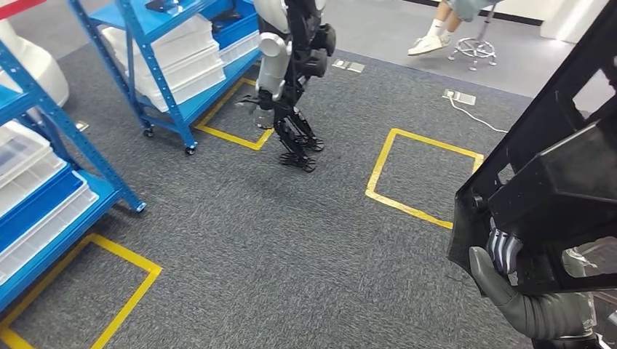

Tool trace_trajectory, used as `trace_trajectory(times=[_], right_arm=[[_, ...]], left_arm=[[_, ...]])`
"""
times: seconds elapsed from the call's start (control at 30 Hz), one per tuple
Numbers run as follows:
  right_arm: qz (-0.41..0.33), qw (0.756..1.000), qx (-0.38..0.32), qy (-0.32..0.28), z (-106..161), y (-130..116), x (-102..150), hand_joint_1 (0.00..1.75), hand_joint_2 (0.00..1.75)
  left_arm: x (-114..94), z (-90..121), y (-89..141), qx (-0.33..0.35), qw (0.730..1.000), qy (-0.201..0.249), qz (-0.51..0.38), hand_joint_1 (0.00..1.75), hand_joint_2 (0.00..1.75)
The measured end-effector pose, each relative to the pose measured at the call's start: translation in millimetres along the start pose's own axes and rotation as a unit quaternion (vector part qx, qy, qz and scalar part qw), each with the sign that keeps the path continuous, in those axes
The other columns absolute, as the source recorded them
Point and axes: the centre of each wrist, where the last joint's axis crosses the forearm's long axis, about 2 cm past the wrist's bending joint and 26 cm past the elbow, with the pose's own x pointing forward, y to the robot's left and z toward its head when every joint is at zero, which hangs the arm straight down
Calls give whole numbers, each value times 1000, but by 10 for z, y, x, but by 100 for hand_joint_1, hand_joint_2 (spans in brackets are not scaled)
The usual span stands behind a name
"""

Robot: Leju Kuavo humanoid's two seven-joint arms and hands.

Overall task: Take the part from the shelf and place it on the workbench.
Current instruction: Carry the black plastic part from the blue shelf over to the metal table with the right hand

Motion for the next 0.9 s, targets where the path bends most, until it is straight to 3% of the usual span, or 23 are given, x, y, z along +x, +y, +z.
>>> trace_trajectory(times=[0.9], right_arm=[[3, 1000, -2, -3, -4, -17, 2, 175, 175]], left_arm=[[28, 0, -41, 21, 1000, -7, 7, 0, 175]])
